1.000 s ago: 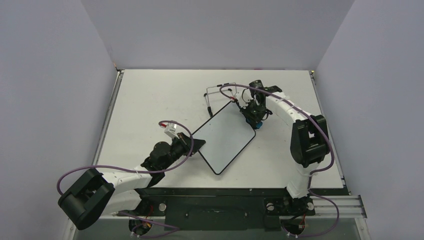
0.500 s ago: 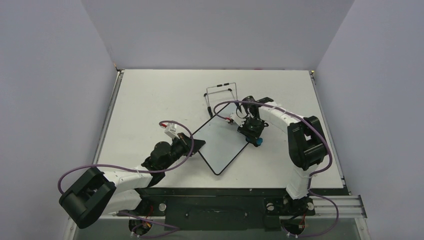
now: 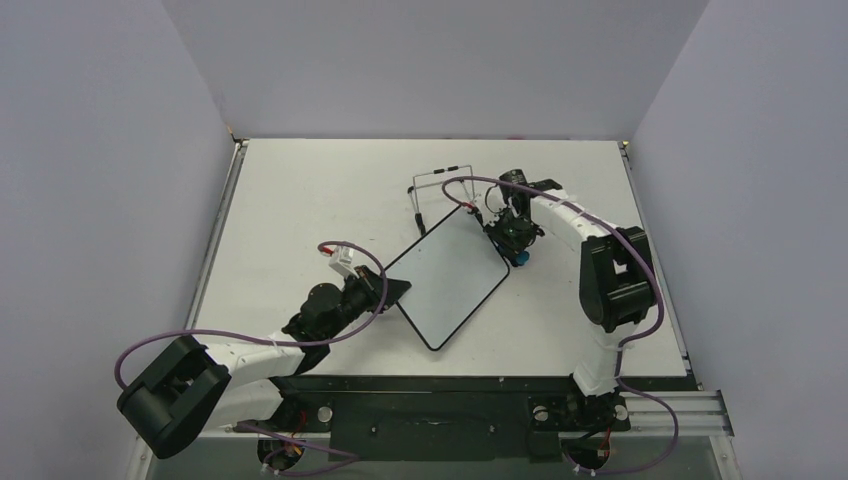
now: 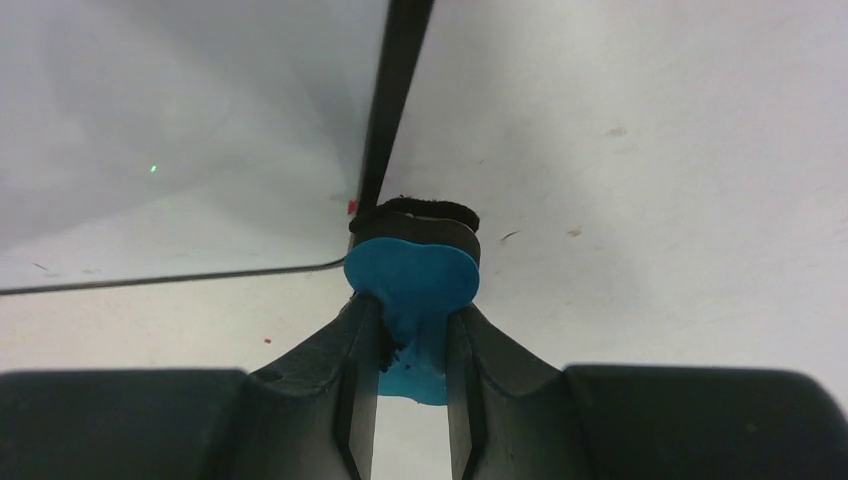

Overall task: Erase the whiteboard
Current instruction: Erase the whiteboard at the center of the board.

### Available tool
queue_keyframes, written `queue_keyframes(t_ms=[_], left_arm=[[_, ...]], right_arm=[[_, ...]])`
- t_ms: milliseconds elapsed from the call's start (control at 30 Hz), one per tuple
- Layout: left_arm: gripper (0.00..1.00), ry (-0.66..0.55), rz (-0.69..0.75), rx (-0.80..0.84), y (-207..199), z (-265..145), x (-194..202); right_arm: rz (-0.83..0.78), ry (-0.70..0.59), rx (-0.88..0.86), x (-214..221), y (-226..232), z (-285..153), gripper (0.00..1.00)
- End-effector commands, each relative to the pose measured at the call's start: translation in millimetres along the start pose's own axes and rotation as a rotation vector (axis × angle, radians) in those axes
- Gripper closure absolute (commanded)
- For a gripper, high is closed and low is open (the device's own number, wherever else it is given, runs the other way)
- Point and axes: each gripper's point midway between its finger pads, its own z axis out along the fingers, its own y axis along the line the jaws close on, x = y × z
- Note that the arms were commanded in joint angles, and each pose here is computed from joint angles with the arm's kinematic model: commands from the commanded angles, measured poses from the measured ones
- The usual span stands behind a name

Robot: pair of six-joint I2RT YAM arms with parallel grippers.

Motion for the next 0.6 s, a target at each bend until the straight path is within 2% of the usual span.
queue_keyframes(t_ms=[0, 167, 433, 567], left_arm=[[1.00, -0.131, -0.018, 0.228, -63.3, -3.3, -39.3], [1.00, -0.129, -0.023, 0.230, -62.6, -1.9, -38.4], [1.00, -0.130, -0.022, 0.225, -63.0, -2.5, -39.5], [1.00, -0.127, -0.023, 0.229, -63.4, -1.7, -38.9]], right_arm=[[-0.039, 0.127, -0.077, 40.9, 25.4, 21.3, 1.00], [-0.098, 0.123, -0.089, 40.8, 41.1, 17.8, 1.00], [-0.060, -0.081, -0.003, -21.0, 24.3, -18.7, 1.00], [-0.026, -0.110, 0.034, -31.4, 14.5, -19.5, 1.00]])
